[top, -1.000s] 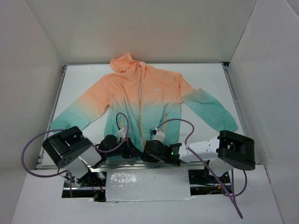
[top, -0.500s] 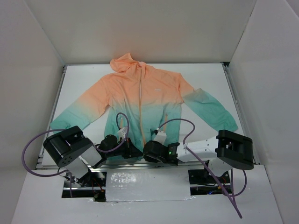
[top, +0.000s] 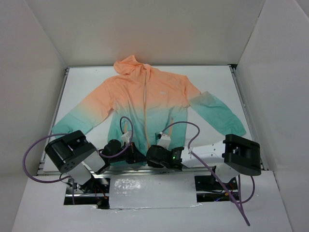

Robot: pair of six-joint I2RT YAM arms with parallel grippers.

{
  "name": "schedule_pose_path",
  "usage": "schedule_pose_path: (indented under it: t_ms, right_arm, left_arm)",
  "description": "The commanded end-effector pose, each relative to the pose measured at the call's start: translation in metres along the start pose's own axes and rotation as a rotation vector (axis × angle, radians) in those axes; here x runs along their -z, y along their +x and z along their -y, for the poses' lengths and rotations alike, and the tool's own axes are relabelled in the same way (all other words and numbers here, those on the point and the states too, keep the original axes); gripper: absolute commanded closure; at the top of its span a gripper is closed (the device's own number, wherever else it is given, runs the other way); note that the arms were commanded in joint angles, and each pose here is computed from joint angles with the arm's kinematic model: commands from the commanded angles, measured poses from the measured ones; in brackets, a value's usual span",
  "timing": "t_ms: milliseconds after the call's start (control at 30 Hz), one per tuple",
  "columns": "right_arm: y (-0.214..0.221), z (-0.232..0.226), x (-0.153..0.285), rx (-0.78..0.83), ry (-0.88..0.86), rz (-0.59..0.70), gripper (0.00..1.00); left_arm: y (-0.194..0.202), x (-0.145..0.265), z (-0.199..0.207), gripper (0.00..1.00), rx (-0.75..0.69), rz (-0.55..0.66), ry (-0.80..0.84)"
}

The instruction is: Zip up the jacket

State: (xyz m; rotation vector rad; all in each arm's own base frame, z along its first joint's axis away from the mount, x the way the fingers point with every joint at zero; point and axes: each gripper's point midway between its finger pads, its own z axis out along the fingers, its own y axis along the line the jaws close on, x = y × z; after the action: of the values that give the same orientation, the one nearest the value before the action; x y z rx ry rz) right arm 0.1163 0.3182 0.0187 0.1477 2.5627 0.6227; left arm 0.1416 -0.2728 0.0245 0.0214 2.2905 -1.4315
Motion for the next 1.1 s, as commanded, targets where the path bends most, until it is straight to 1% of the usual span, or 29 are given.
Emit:
schedule_pose_path:
  t_ms: [0,67,100,233,400,467,500,533,600,633,700,900,1067]
  right_arm:
    - [-0.002,0.022,-0.013,0.058,0.125,0.036,0.61]
    - [0.002,0.030,-0.019,0.082,0.186,0.024,0.64]
    - [0.001,0.024,-0.020,0.078,0.187,0.025,0.66]
    - [0.001,0.032,-0.022,0.080,0.232,0.028,0.71]
    - [-0.009,0.039,-0.020,0.085,0.301,0.073,0.73]
    - [-0.010,0.046,-0.018,0.093,0.339,0.079,0.71]
    - [-0.011,0.049,-0.017,0.098,0.349,0.081,0.69]
    - [-0.011,0.051,-0.015,0.103,0.354,0.082,0.65]
    - [-0.012,0.059,-0.012,0.099,0.366,0.092,0.61]
    - [-0.013,0.061,-0.011,0.098,0.368,0.097,0.55]
    - [-0.015,0.062,-0.010,0.099,0.370,0.106,0.54]
    - [-0.023,0.062,-0.007,0.119,0.397,0.140,0.54]
    - [-0.028,0.056,-0.011,0.170,0.417,0.157,0.58]
  left_arm:
    - [0.002,0.000,0.023,1.00,-0.051,-0.022,0.106]
    - [0.001,0.000,0.023,1.00,-0.053,-0.021,0.110]
    - [0.001,0.000,0.023,1.00,-0.051,-0.021,0.108]
    - [0.002,0.000,0.025,1.00,-0.055,-0.024,0.117]
    - [0.002,0.000,0.023,1.00,-0.057,-0.025,0.112]
    - [0.003,-0.001,0.022,1.00,-0.055,-0.027,0.109]
    - [0.002,-0.001,0.022,1.00,-0.054,-0.027,0.109]
    - [0.003,-0.001,0.021,1.00,-0.055,-0.027,0.106]
    - [0.003,-0.001,0.021,1.00,-0.054,-0.028,0.105]
    - [0.003,-0.001,0.020,1.00,-0.055,-0.030,0.105]
    - [0.003,-0.001,0.021,1.00,-0.055,-0.028,0.108]
    - [0.003,-0.002,0.024,1.00,-0.056,-0.033,0.120]
    - [0.004,-0.003,0.024,1.00,-0.056,-0.038,0.126]
